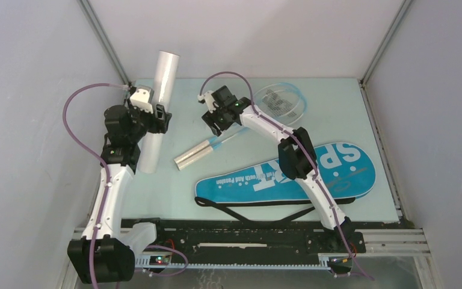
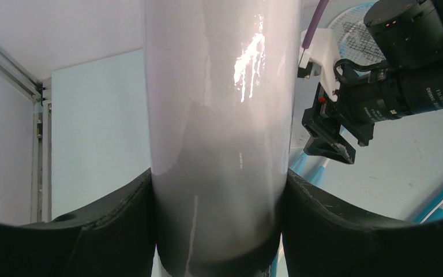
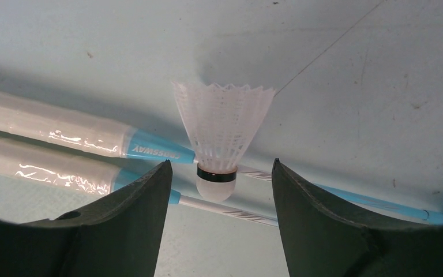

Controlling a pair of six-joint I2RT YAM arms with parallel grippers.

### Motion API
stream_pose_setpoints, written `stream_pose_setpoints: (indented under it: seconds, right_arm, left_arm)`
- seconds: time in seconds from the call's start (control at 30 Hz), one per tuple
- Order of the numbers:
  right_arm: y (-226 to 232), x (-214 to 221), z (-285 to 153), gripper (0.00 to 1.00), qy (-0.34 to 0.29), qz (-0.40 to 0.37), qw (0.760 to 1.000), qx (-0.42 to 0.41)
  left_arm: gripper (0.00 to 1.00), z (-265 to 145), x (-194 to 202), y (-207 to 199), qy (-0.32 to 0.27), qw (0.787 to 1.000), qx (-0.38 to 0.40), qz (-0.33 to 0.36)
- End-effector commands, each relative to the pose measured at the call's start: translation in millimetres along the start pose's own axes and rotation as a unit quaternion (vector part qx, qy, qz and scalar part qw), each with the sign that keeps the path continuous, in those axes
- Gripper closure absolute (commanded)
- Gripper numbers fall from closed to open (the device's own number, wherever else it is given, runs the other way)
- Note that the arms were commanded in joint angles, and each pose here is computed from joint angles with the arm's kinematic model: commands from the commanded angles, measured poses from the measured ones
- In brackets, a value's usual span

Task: Pack up the badminton gear
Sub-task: Pick up the shuttlecock at the center of the board.

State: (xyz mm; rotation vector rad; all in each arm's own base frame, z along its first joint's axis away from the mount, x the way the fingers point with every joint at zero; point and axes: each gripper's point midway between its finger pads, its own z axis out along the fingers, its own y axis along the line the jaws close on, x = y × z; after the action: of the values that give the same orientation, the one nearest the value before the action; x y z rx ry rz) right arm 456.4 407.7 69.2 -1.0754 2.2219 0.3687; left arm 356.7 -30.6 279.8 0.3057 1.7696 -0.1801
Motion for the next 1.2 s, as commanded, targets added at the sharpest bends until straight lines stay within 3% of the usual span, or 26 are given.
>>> stream_pose_setpoints:
  seconds: [0.0, 0.77, 1.0, 1.17]
  right_arm:
    - [3.0, -10.0, -0.2, 0.28, -0.009, -0.023, 1.000, 0.005]
    - [-3.2, 3.1, 2.1, 0.56, 0.014, -0.030, 0.999, 0.015]
    - [-14.4, -24.2, -47.2, 0.70, -0.019, -0.008, 1.000, 0.019]
    - [-29.2, -29.6, -98.1, 0.73, -0.046, 0.021, 0.999, 0.021]
  left_arm:
    - [0.79, -7.8, -31.5, 2.6, -0.050, 0.999, -0.005, 0.017]
    - [0.79, -8.0, -32.4, -0.6, -0.053, 0.998, 0.003, 0.016]
    - [0.79, -8.0, -35.5, -1.6, -0.056, 0.998, 0.006, 0.014]
    - [0.79, -7.3, -36.0, -2.4, -0.055, 0.998, 0.009, 0.012]
